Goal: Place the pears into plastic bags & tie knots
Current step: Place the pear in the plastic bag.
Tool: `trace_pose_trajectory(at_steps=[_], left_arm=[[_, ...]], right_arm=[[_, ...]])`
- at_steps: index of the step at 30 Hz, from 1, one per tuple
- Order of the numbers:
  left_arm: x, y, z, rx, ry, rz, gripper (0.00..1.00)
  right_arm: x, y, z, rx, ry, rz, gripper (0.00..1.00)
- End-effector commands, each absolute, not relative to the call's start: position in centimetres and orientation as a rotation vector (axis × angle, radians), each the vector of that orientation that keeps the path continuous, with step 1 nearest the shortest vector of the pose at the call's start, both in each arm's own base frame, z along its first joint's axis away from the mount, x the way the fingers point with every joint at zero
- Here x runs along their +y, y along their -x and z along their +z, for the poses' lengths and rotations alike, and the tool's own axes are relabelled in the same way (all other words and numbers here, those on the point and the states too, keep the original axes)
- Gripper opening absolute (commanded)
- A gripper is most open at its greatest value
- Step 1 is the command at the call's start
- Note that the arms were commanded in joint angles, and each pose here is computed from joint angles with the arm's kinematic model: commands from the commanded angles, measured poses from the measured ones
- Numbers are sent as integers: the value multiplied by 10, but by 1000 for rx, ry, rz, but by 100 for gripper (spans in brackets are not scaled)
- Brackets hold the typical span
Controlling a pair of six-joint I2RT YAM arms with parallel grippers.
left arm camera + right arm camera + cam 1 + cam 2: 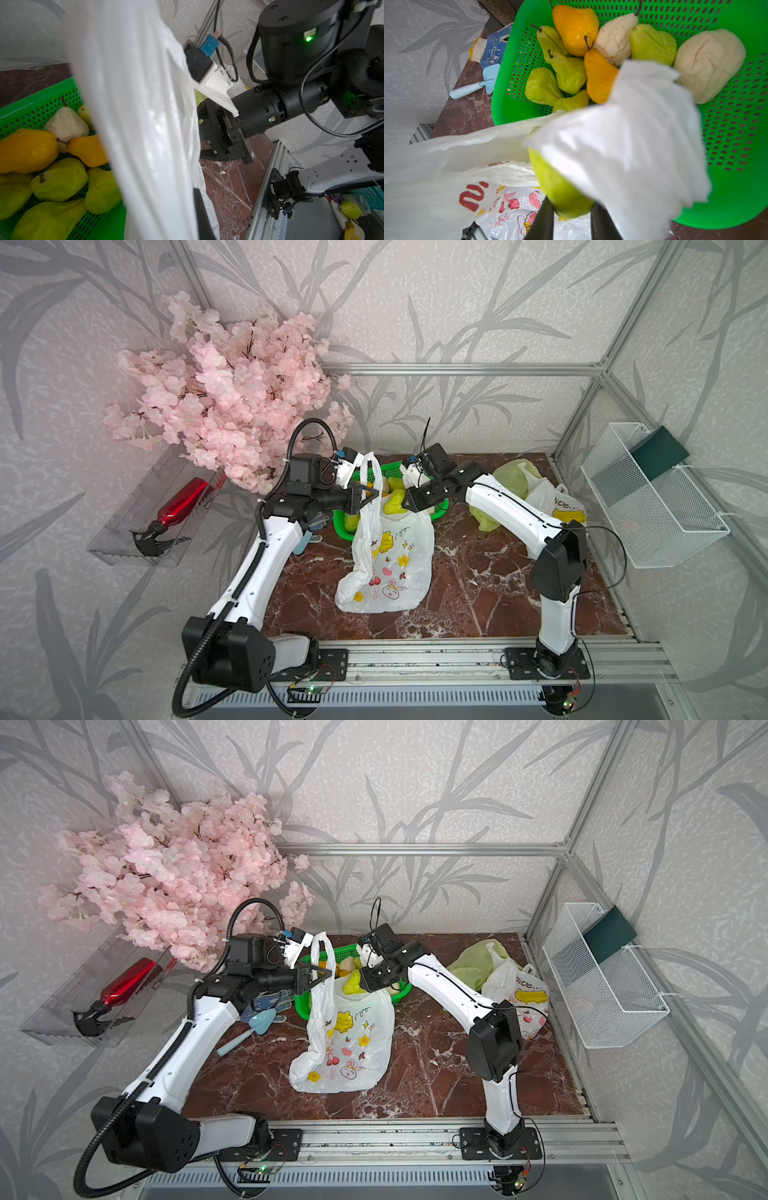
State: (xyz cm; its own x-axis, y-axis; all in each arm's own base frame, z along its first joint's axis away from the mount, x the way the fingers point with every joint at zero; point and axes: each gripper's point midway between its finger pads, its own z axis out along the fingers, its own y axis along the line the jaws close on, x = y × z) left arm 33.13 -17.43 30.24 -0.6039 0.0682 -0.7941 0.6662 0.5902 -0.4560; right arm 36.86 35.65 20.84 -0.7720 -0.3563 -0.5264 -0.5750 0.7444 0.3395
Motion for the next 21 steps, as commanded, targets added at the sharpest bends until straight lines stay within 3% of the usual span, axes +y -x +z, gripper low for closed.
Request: trace_pose_trajectory(at_steps=[1,8,14,15,17,19,21], left_arm=[[-183,-330,311,2012,-670,-1025,0],[-177,-342,326,1925,-771,-942,0],[-182,-341,341,1803,-834,-964,0],[-180,-343,340,1806,-826,-955,0],[-175,-350,333,1836,-794,-925,0],[-165,-356,327,1879,-734,-884,0],[-151,-364,317,1940,-640,-818,0]], right_arm=[[379,-359,217,2470,850,744,19],[396,-303,218,2418,1269,998,19],[406,-289,216,2396,1301,1137,23],[406,-291,212,2422,1285,1123,29],[406,-294,207,2465,1263,1088,55],[402,-298,211,2479,1244,1041,70],[397,-303,233,2439,1211,1012,75]])
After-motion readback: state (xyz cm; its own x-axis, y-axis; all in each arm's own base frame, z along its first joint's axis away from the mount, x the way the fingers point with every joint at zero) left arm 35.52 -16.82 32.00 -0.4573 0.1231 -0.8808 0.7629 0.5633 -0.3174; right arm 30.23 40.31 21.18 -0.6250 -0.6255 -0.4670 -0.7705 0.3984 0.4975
